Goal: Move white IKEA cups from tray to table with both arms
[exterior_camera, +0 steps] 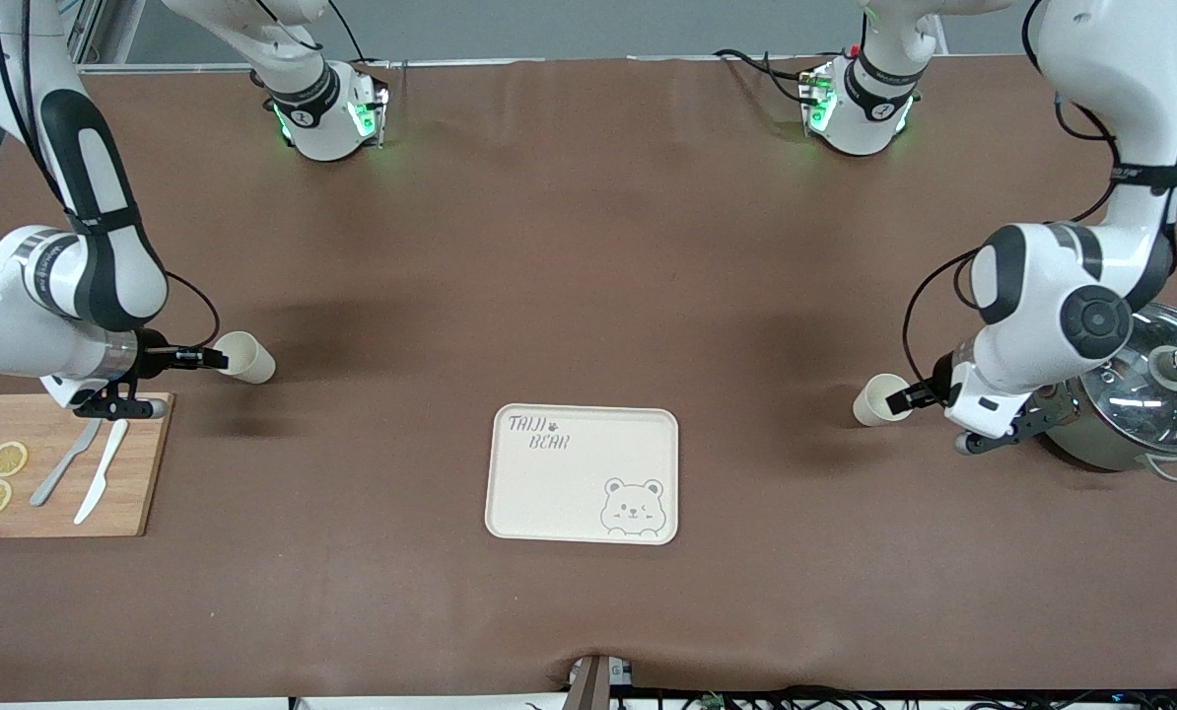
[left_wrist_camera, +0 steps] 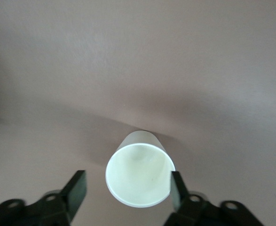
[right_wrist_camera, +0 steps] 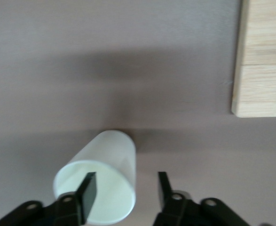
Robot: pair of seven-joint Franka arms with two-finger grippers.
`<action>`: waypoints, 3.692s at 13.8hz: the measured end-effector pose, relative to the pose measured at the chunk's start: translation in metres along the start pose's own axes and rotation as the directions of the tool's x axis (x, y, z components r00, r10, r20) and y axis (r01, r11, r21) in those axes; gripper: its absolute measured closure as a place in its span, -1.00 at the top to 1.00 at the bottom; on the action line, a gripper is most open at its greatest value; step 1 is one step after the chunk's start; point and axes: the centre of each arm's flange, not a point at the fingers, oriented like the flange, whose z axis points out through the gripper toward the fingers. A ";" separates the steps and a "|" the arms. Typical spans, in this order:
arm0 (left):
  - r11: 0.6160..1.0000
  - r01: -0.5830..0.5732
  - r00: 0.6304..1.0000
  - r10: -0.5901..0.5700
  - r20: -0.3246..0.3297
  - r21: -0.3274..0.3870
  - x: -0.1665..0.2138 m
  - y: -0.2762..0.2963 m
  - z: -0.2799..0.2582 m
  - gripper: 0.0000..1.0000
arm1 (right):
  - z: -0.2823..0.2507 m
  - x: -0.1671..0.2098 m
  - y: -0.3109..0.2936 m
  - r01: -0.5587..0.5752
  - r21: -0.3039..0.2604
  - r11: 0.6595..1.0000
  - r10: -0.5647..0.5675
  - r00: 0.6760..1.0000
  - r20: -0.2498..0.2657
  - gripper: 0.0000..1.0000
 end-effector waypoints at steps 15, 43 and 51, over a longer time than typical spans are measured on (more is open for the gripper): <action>0.985 -0.078 0.996 0.084 -0.035 0.157 0.037 -0.045 -0.210 1.00 | -0.314 -0.018 -0.096 0.138 -0.058 0.989 -0.148 0.960 -0.240 1.00; 0.987 -0.138 0.990 0.141 -0.027 0.083 -0.085 -0.063 -0.328 1.00 | -0.338 -0.125 -0.129 -0.111 -0.093 0.989 0.092 0.978 -0.189 1.00; 0.987 -0.143 0.989 0.144 -0.018 0.067 -0.077 -0.059 -0.315 1.00 | -0.342 -0.126 -0.122 -0.126 -0.101 0.987 0.104 0.974 -0.199 1.00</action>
